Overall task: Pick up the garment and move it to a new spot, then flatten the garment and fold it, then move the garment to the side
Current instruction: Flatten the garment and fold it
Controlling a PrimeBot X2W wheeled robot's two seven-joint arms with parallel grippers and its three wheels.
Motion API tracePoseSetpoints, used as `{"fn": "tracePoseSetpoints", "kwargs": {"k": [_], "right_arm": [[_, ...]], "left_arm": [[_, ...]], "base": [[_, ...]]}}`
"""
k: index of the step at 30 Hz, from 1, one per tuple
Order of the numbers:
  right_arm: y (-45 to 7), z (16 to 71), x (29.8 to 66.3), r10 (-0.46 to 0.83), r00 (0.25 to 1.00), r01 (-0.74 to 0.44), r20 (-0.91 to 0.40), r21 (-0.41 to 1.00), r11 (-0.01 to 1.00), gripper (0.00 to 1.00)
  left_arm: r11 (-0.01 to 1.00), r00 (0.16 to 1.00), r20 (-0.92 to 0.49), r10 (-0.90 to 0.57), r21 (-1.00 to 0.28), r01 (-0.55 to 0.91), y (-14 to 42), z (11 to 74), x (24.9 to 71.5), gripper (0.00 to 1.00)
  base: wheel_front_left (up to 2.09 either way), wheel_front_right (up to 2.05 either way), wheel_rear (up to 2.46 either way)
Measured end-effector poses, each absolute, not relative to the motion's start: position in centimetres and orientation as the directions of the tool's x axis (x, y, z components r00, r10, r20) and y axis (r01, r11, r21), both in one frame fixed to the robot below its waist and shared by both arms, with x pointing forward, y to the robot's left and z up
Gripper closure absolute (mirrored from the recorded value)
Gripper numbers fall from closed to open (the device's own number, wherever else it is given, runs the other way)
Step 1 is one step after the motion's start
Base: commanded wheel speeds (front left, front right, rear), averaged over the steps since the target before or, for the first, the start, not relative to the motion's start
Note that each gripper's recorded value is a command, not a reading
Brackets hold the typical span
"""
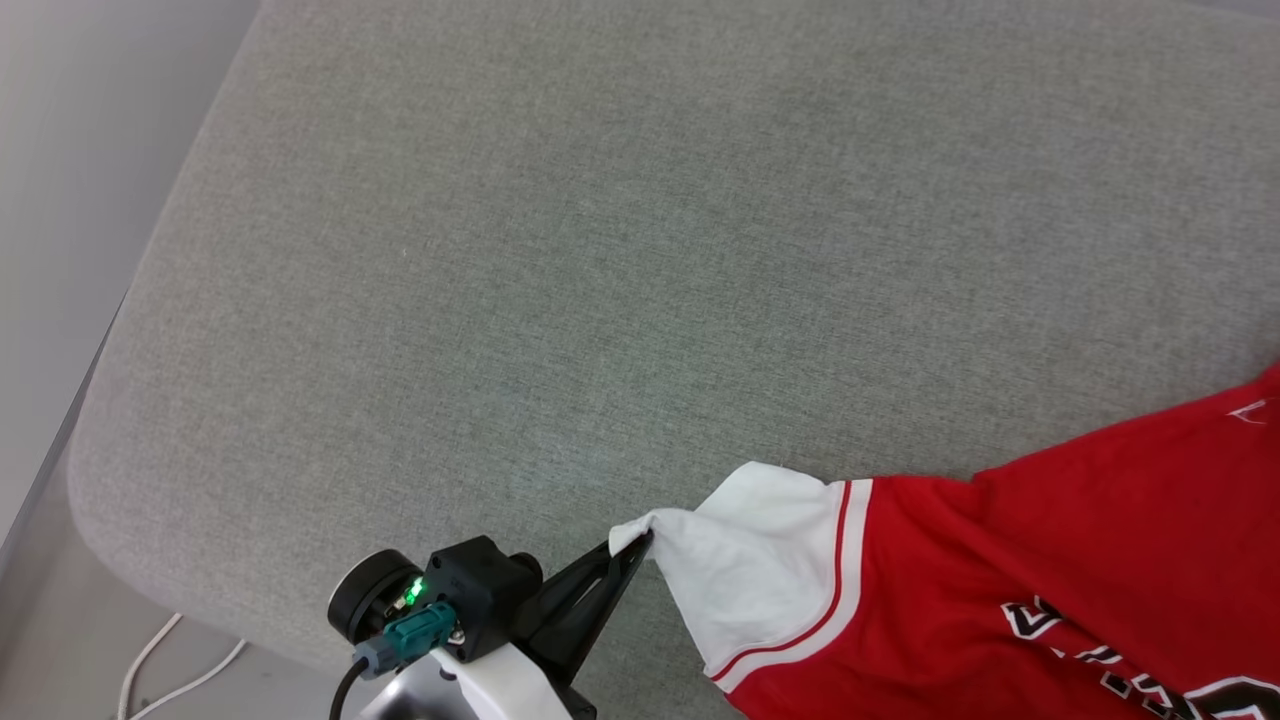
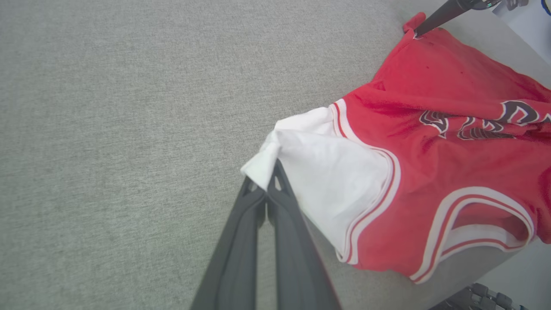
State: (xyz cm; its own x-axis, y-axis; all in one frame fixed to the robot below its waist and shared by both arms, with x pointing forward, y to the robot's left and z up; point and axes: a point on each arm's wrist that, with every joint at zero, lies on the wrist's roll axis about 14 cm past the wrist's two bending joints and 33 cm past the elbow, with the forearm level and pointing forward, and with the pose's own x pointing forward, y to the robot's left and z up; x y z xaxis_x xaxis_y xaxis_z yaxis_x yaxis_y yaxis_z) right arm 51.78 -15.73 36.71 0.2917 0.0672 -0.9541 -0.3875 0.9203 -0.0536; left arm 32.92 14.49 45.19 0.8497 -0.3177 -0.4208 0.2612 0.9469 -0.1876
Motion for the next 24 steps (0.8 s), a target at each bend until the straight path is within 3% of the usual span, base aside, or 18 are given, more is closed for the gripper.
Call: {"fn": "tracePoseSetpoints", "kwargs": {"k": [8, 9, 10, 11, 21, 24], "right_arm": [[-15.2, 34.6, 51.9, 0.047, 0.229, -0.424, -0.972, -0.056, 0.904, 0.00], [-15.3, 34.5, 51.9, 0.047, 0.225, -0.424, -0.973, -0.054, 0.904, 0.49], [-15.3, 34.5, 51.9, 0.047, 0.225, -0.424, -0.973, -0.054, 0.904, 0.80], [-15.3, 34.5, 51.8, 0.049, 0.222, -0.422, -0.974, -0.051, 0.905, 1.00], [-14.7, 35.2, 51.5, 0.103, 0.276, -0.398, -0.955, -0.016, 0.917, 1.00], [-14.3, 36.9, 51.8, 0.144, 0.351, -0.386, -0.925, -0.003, 0.922, 1.00]], "left_arm": [[0.955, 0.847, -0.444, -0.293, -0.177, 0.238, 15.2, 44.4, 33.2, 1.00], [0.955, 0.848, -0.443, -0.293, -0.177, 0.237, 15.2, 44.3, 33.3, 1.00], [0.955, 0.848, -0.443, -0.293, -0.177, 0.237, 15.2, 44.3, 33.3, 1.00], [0.955, 0.847, -0.443, -0.293, -0.177, 0.237, 15.2, 44.3, 33.3, 1.00], [0.955, 0.860, -0.416, -0.295, -0.161, 0.250, 15.3, 45.1, 33.6, 1.00], [0.957, 0.881, -0.374, -0.290, -0.139, 0.256, 15.6, 46.4, 33.9, 1.00]], "base": [[0.00, 0.00, 0.00], [0.00, 0.00, 0.00], [0.00, 0.00, 0.00], [0.00, 0.00, 0.00], [0.00, 0.00, 0.00], [0.00, 0.00, 0.00]]}}
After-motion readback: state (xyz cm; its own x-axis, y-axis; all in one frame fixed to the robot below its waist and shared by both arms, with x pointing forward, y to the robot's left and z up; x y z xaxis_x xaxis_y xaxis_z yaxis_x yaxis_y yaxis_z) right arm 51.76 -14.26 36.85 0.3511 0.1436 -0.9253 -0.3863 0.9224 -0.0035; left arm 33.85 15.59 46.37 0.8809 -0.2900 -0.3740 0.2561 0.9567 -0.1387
